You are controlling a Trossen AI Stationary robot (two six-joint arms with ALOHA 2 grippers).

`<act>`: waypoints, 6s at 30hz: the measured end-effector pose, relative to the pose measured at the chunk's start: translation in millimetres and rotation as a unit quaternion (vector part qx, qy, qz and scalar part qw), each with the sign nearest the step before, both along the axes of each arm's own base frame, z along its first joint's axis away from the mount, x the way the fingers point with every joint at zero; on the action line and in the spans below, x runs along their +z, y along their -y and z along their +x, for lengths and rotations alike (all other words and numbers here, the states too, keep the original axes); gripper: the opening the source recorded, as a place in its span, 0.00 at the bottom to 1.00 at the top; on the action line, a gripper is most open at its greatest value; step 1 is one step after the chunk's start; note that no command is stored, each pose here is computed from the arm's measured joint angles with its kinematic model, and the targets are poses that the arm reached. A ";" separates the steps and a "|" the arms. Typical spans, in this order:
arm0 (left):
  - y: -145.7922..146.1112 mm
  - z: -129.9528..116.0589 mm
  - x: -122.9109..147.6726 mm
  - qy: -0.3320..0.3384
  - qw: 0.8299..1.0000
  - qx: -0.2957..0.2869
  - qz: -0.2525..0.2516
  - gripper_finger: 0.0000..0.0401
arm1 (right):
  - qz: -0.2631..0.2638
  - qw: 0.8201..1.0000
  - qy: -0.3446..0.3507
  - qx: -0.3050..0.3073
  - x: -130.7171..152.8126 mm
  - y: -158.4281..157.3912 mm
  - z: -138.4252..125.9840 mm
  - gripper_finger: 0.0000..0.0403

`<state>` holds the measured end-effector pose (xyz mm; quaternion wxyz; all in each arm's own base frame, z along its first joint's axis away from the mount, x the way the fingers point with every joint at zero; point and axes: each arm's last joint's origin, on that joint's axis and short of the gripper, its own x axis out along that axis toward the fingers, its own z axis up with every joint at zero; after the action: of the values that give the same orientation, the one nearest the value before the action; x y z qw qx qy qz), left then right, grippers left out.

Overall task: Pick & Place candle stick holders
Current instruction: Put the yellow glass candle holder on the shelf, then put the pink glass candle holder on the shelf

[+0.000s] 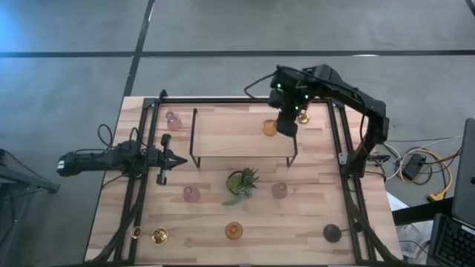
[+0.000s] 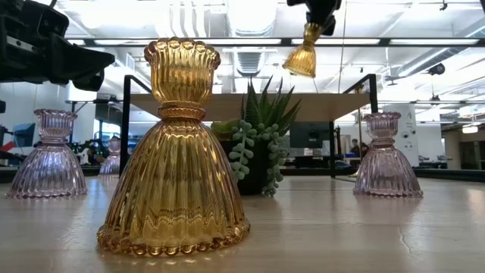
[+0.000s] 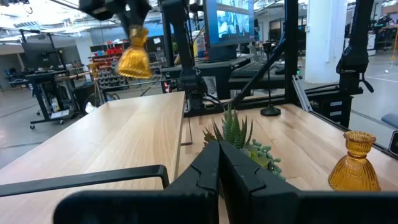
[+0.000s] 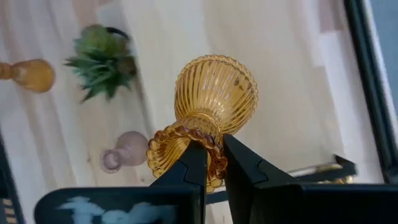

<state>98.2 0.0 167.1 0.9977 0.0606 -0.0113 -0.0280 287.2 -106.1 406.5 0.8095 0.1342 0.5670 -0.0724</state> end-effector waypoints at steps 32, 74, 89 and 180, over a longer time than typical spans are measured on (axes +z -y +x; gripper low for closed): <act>0.0 0.0 0.0 0.000 1.000 0.000 0.000 0.03 | 0.035 0.994 -0.090 -0.045 -48.2 27.6 -24.6 0.06; 0.0 0.0 0.0 0.000 1.000 0.000 0.000 0.03 | -0.007 0.995 -0.081 -0.061 -47.9 31.4 -21.1 0.44; 0.0 0.0 0.0 0.000 1.000 0.000 0.000 0.03 | -0.035 0.997 -0.006 -0.073 6.9 25.5 -30.2 0.49; 0.0 0.0 0.0 0.000 1.000 0.000 0.000 0.03 | -0.150 0.942 0.241 -0.181 -271.2 -267.0 -97.6 0.53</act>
<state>98.2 0.0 167.1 0.9977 0.0604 -0.0115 -0.0278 189.6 160.9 135.3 0.9060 0.1253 0.3036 -0.2672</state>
